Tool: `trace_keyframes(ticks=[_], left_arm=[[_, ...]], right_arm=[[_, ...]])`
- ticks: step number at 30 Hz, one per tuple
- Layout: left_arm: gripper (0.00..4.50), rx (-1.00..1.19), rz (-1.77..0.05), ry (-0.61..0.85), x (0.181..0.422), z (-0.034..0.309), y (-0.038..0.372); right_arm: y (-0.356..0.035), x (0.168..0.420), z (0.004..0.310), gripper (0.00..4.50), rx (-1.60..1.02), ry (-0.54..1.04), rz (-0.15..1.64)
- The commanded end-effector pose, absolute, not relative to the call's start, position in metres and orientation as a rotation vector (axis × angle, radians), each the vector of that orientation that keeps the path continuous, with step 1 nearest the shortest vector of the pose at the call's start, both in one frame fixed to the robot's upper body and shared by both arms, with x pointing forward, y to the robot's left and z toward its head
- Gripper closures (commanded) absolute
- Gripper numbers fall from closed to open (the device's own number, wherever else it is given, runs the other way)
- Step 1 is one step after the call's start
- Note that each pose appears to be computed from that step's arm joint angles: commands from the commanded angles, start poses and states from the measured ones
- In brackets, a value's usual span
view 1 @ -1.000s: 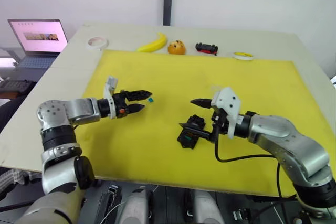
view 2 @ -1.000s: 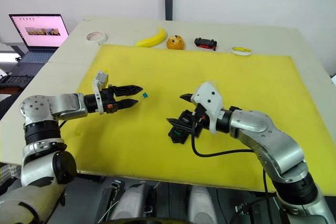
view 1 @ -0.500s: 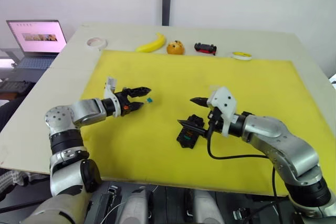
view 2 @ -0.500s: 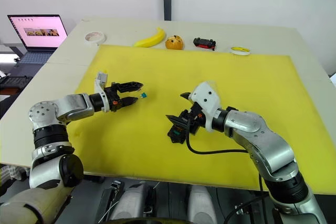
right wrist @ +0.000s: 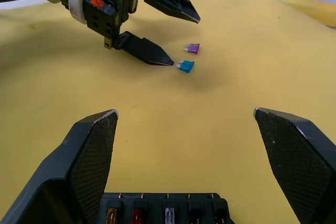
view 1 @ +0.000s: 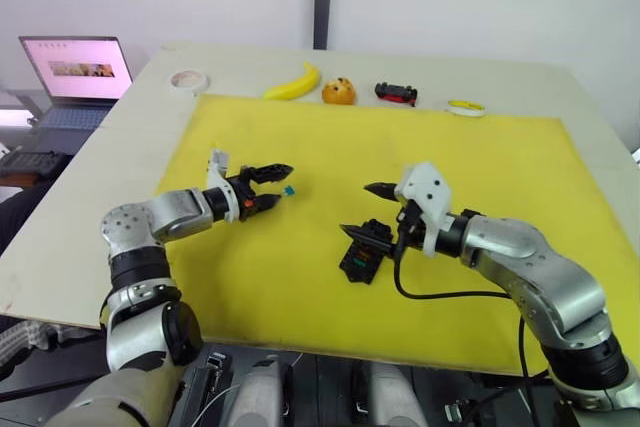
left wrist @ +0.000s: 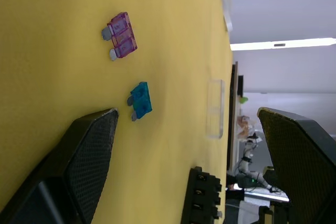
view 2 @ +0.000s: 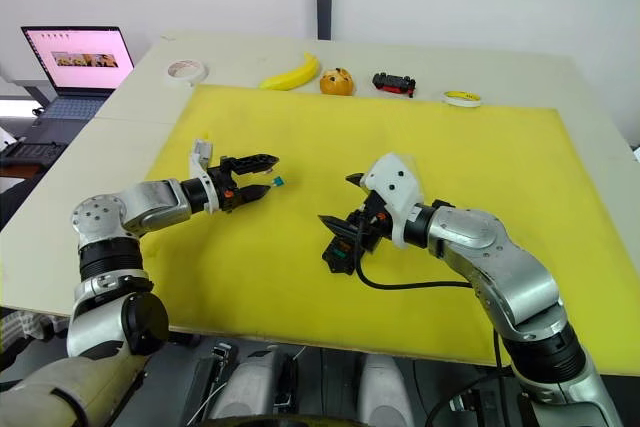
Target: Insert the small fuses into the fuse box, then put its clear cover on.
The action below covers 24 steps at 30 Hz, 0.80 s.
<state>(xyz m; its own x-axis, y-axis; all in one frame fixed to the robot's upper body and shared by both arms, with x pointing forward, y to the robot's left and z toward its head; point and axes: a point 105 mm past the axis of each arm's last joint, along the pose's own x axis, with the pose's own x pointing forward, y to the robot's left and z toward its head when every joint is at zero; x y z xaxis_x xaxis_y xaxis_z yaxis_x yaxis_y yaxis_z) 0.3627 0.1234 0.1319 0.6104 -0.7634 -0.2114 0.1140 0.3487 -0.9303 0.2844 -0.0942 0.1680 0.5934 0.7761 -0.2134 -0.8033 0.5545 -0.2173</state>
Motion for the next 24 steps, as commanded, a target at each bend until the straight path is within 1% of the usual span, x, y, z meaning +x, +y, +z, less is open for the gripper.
trace_keyframes(ticks=[1, 5, 11, 18, 24], left_arm=[[0.00, -1.067, -0.665, 0.756, 0.365, 0.130, 0.110], [0.00, -1.072, -0.674, 0.760, 0.371, 0.131, 0.103], [0.00, -1.055, -0.697, 0.787, 0.371, 0.127, 0.093], [0.00, -1.054, -0.689, 0.804, 0.371, 0.119, 0.092], [0.00, -1.007, -0.678, 0.836, 0.370, 0.110, 0.092]], right_arm=[[-0.093, 0.283, 0.180, 0.09, -0.303, 0.040, 0.926], [-0.092, 0.284, 0.180, 0.09, -0.301, 0.039, 0.921], [-0.092, 0.284, 0.181, 0.09, -0.306, 0.041, 0.914], [-0.095, 0.283, 0.180, 0.09, -0.311, 0.045, 0.900], [-0.097, 0.281, 0.179, 0.09, -0.319, 0.052, 0.894]])
